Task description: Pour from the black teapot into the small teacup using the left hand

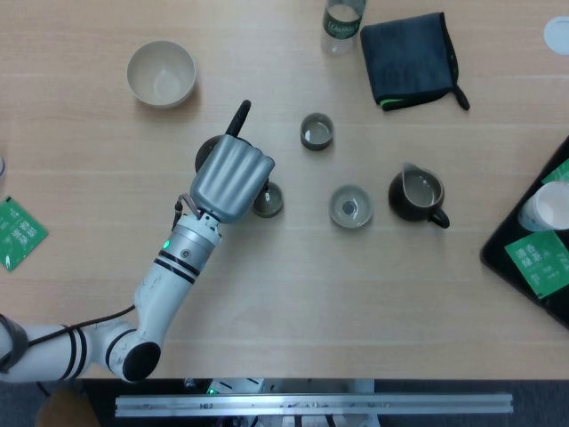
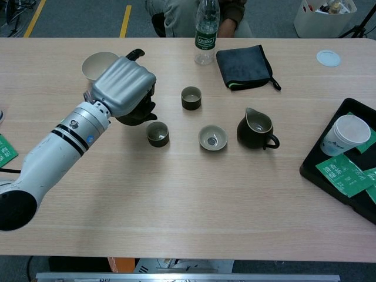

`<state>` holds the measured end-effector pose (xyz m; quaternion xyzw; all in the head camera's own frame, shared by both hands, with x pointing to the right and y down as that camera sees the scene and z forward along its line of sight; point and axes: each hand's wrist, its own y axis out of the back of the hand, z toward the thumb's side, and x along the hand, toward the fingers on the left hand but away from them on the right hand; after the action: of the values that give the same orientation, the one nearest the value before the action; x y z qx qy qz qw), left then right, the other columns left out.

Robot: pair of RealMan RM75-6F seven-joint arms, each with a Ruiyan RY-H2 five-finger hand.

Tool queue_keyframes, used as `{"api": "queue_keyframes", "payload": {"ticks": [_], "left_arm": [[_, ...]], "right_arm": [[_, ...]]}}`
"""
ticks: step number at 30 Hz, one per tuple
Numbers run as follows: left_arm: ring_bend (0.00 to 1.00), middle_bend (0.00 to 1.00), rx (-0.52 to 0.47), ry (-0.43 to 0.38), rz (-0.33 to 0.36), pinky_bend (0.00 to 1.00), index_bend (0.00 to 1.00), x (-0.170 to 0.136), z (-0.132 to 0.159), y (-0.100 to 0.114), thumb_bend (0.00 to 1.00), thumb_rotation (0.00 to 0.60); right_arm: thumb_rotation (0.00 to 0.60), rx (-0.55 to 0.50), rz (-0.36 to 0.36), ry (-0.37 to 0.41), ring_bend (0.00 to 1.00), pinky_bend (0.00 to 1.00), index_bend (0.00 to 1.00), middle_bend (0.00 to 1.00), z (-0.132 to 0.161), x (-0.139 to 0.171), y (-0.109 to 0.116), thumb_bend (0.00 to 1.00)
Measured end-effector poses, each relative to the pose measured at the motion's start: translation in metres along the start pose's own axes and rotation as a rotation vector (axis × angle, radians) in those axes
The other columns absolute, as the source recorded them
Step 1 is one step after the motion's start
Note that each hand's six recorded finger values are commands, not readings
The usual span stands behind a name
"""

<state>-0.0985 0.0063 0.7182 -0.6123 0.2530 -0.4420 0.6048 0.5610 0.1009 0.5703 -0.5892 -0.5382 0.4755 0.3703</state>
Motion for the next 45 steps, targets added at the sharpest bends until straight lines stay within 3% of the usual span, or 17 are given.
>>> {"api": "queue_keyframes", "payload": {"ticks": [4, 45], "left_arm": [[0.82, 1.00, 0.003, 0.004, 0.008, 0.11, 0.92, -0.001, 0.001, -0.001, 0.41, 0.596], [0.82, 1.00, 0.083, -0.013, 0.067, 0.11, 0.92, -0.007, 0.017, -0.002, 0.41, 0.593]], "right_arm": [[0.600, -0.001, 0.000, 0.000, 0.23, 0.23, 0.36, 0.39, 0.000, 0.000, 0.000, 0.00], [0.600, -0.002, -0.001, -0.010, 0.23, 0.23, 0.36, 0.39, -0.004, 0.001, 0.000, 0.00]]}}
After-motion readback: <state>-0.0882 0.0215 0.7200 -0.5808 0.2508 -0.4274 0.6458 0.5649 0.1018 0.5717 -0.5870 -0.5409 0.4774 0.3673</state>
